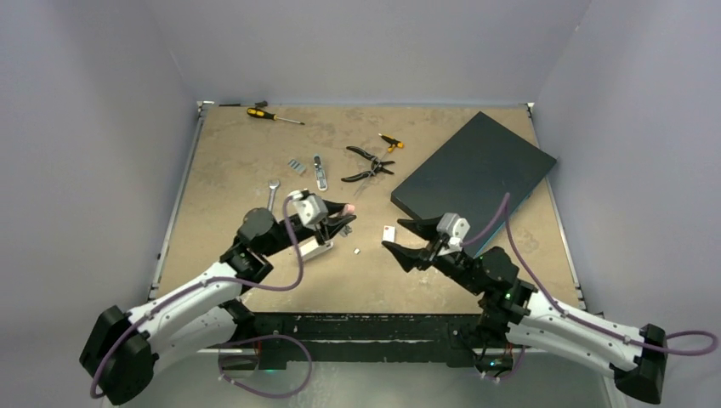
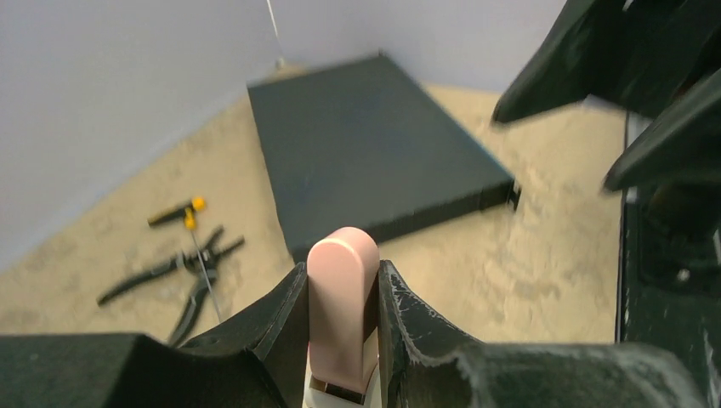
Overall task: Unload the staples from the stapler
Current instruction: Unload the staple at the center of the board.
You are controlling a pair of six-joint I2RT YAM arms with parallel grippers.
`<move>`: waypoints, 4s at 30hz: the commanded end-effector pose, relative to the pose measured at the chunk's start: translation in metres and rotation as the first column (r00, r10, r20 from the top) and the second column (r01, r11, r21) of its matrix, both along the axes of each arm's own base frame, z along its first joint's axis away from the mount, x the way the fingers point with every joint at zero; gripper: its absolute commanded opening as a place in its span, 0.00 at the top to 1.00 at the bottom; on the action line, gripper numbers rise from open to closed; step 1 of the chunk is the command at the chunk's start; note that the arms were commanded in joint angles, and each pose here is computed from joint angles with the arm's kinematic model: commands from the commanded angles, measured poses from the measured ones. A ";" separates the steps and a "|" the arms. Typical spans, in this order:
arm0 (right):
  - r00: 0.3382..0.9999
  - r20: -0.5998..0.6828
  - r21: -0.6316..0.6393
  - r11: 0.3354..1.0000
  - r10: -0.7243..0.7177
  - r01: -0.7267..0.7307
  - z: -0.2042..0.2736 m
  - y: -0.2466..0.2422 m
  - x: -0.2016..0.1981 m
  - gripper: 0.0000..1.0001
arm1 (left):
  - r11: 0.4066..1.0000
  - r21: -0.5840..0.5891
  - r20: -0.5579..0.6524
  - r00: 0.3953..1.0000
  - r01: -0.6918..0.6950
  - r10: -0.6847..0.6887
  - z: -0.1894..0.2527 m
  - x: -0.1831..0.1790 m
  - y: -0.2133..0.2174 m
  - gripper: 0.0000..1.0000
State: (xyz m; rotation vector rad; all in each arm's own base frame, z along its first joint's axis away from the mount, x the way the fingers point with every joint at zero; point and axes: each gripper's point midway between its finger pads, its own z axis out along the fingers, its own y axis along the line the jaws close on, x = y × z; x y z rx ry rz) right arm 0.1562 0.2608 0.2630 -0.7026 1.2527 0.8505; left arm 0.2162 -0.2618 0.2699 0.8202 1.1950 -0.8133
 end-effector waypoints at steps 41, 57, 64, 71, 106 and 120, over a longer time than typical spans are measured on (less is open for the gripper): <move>0.958 -0.110 0.082 0.958 -0.266 0.276 0.034 -0.083 0.008 0.38 | 0.589 0.808 0.058 0.998 -0.035 -0.021 -0.101 0.003 -0.066 1.00; 0.919 0.236 -0.039 0.948 0.316 -0.316 0.064 -0.005 -0.070 0.28 | 0.980 -0.094 0.283 0.949 0.173 -0.140 0.090 -0.109 0.000 1.00; 0.849 0.312 -0.144 0.905 0.426 -0.401 0.075 0.046 -0.061 0.24 | 0.934 -0.102 0.343 0.893 0.344 -0.291 0.103 -0.144 -0.001 1.00; 0.811 0.312 -0.157 0.869 0.494 -0.469 0.079 0.073 -0.060 0.26 | 0.919 -0.127 0.372 0.876 0.374 -0.306 0.107 -0.151 0.002 1.00; 0.788 0.248 -0.134 0.826 0.563 -0.548 0.059 0.094 -0.063 0.69 | 0.951 -0.128 0.341 0.913 0.282 -0.225 0.101 -0.131 0.000 1.00; 0.947 0.096 -0.027 0.951 0.308 -0.306 0.060 0.085 -0.015 1.00 | 0.971 -0.239 0.159 0.986 -0.009 0.048 0.103 -0.088 0.034 0.15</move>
